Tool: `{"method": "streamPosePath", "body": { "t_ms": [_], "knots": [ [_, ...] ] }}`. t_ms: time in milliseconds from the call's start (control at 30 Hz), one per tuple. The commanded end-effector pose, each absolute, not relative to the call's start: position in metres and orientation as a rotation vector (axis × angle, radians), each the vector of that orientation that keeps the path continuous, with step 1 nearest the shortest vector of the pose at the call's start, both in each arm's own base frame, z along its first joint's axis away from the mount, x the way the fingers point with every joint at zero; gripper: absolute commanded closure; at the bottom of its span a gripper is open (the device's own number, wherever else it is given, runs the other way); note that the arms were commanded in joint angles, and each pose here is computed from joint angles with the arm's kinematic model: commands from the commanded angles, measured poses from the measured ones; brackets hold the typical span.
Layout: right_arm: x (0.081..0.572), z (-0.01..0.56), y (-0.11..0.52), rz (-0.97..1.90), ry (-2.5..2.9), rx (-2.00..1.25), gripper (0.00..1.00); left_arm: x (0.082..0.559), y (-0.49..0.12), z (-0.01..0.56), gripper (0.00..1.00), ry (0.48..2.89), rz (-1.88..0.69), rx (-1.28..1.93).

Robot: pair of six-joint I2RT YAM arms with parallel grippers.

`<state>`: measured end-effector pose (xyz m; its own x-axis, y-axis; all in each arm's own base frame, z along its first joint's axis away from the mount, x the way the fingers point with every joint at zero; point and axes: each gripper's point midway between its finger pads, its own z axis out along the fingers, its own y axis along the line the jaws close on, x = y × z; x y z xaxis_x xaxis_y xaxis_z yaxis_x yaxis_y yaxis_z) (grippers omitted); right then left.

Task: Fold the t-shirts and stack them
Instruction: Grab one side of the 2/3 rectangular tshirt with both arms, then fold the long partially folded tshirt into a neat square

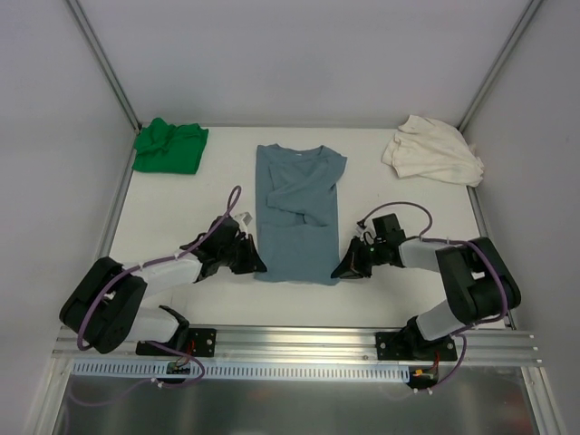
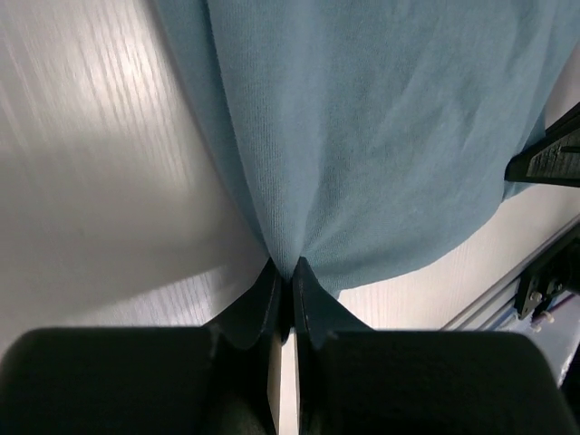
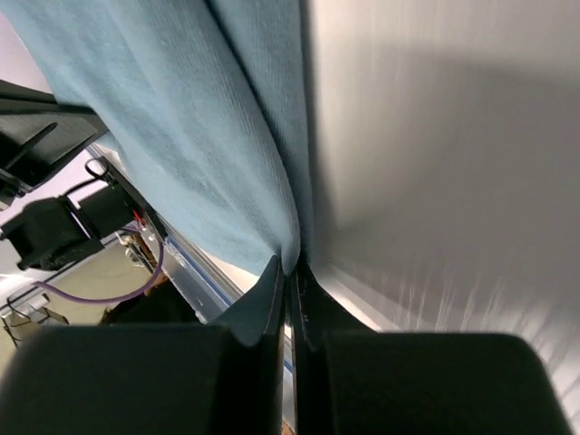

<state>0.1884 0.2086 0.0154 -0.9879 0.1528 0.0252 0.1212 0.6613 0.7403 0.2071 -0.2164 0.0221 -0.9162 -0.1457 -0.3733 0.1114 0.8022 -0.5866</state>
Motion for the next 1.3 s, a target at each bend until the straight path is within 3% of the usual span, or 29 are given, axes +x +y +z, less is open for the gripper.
{"method": "streamPosePath", "body": {
  "t_ms": [0,600,933,1267],
  "knots": [
    [0.168,0.023,0.207,1.263,2.828,0.208,1.0,0.182,-0.215,0.023,1.0,2.615,-0.952,-0.041],
    [0.084,0.041,0.185,1.238,2.825,0.161,1.0,0.093,-0.22,0.027,1.0,2.678,-0.98,-0.03],
    [0.091,0.069,0.187,1.243,2.767,0.109,1.0,0.117,-0.222,0.081,1.0,2.563,-0.909,0.018],
    [0.135,0.127,0.208,1.269,2.649,0.023,1.0,0.156,-0.228,0.155,1.0,2.409,-0.806,0.09]
  ]
}}
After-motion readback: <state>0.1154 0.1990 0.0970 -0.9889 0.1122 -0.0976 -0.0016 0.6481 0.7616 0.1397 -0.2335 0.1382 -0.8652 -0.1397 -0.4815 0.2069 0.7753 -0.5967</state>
